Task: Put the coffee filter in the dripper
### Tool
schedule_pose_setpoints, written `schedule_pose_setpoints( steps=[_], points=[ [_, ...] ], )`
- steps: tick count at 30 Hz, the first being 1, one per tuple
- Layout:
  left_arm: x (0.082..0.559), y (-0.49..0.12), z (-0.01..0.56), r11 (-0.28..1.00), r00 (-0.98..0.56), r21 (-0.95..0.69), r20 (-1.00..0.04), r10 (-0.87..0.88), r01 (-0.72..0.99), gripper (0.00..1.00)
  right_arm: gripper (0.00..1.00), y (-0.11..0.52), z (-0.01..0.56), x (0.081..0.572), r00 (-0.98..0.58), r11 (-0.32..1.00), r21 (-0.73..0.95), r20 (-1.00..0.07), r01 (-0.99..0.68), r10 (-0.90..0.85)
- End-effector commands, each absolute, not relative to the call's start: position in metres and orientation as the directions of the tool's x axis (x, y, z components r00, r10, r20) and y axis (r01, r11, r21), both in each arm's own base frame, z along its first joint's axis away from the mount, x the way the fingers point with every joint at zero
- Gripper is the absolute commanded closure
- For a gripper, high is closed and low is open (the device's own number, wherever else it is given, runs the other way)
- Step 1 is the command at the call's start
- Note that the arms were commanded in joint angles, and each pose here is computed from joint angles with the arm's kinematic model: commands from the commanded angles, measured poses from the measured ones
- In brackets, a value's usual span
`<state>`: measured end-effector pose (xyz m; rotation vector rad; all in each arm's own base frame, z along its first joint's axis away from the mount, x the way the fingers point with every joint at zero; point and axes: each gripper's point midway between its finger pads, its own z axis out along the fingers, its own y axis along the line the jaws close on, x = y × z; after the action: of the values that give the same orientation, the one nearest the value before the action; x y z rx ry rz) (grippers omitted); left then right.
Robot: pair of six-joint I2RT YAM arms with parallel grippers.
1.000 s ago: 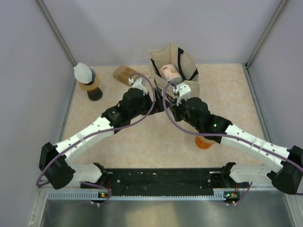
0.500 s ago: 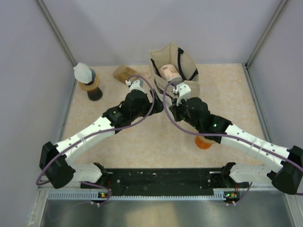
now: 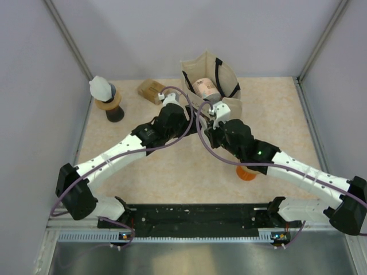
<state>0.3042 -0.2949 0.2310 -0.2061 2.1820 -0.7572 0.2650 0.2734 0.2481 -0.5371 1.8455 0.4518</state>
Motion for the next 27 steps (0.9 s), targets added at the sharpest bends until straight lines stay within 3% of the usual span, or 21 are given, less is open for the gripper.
schedule_pose_setpoints(
  steps=[1, 16, 20, 27],
  points=[
    [0.309, -0.298, 0.246, 0.801, -0.655, -0.591, -0.642, -0.399, 0.091, 0.23, 1.0, 0.274, 0.26, 0.267, -0.246, 0.831, 0.037, -0.962, -0.555, -0.122],
    [0.29, -0.295, 0.239, 0.773, -0.684, -0.622, -0.619, -0.385, 0.128, 0.26, 1.0, 0.269, 0.256, 0.265, -0.256, 0.841, 0.051, -0.961, -0.538, -0.105],
    [0.292, -0.293, 0.236, 0.78, -0.674, -0.615, -0.625, -0.393, 0.115, 0.31, 1.0, 0.268, 0.261, 0.264, -0.251, 0.84, 0.067, -0.964, -0.539, -0.085],
    [0.291, -0.3, 0.241, 0.756, -0.683, -0.64, -0.614, -0.396, 0.138, 0.49, 1.0, 0.268, 0.268, 0.259, -0.25, 0.832, 0.108, -0.968, -0.544, -0.038]
  ],
)
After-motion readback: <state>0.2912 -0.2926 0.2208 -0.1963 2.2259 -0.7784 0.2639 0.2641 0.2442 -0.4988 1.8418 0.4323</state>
